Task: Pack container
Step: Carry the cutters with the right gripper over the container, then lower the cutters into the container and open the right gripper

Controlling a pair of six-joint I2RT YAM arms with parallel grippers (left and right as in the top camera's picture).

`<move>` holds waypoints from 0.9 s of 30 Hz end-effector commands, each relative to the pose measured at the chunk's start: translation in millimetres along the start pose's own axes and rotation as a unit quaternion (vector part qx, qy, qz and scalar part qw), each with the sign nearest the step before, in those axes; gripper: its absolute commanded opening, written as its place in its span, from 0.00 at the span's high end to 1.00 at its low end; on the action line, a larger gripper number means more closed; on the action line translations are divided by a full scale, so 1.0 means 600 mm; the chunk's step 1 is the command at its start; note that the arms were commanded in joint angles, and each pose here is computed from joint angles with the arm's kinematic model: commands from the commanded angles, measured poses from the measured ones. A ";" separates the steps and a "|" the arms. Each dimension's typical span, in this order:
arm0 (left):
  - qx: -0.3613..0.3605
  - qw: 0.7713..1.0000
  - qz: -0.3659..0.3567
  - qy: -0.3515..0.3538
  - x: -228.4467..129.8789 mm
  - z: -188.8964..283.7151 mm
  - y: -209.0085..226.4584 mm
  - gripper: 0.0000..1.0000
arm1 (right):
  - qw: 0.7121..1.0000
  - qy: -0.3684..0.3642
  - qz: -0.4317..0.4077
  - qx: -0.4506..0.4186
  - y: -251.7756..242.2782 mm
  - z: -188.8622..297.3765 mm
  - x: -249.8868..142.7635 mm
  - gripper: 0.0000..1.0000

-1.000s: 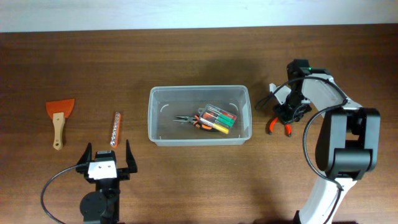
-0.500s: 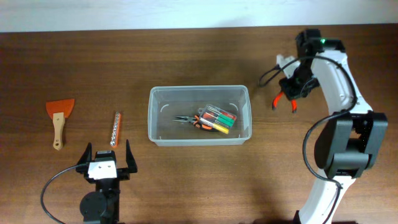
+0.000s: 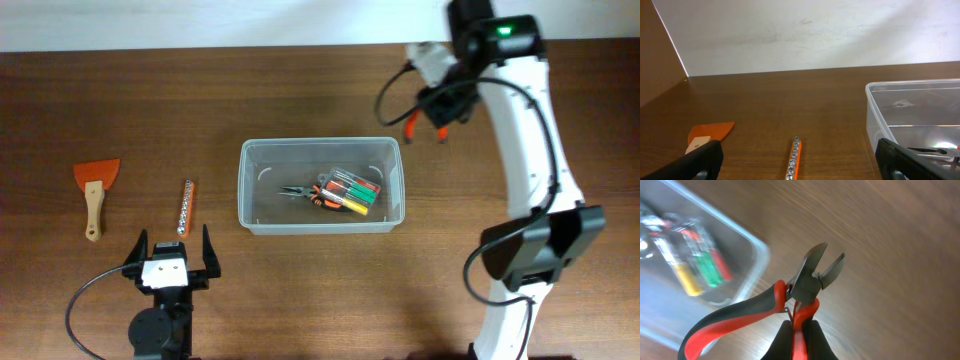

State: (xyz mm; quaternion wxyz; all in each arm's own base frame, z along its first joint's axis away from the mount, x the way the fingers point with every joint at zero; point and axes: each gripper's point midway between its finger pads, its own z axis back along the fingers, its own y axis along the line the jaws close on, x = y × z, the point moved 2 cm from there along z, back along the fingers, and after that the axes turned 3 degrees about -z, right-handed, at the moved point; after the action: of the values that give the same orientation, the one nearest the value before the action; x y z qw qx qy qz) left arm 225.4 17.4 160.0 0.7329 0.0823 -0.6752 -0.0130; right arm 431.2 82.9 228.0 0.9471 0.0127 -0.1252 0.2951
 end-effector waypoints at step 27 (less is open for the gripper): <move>0.001 1.000 0.006 -0.001 -0.001 0.000 0.000 0.01 | 0.929 -0.014 0.368 0.041 0.291 -0.050 0.061 0.96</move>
State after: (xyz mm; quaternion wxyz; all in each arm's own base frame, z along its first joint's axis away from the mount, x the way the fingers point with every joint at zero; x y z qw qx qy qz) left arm 225.4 17.4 159.9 0.7330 0.0823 -0.6751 -0.0130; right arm 369.6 251.5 197.9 0.7827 0.0120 -0.1159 0.6114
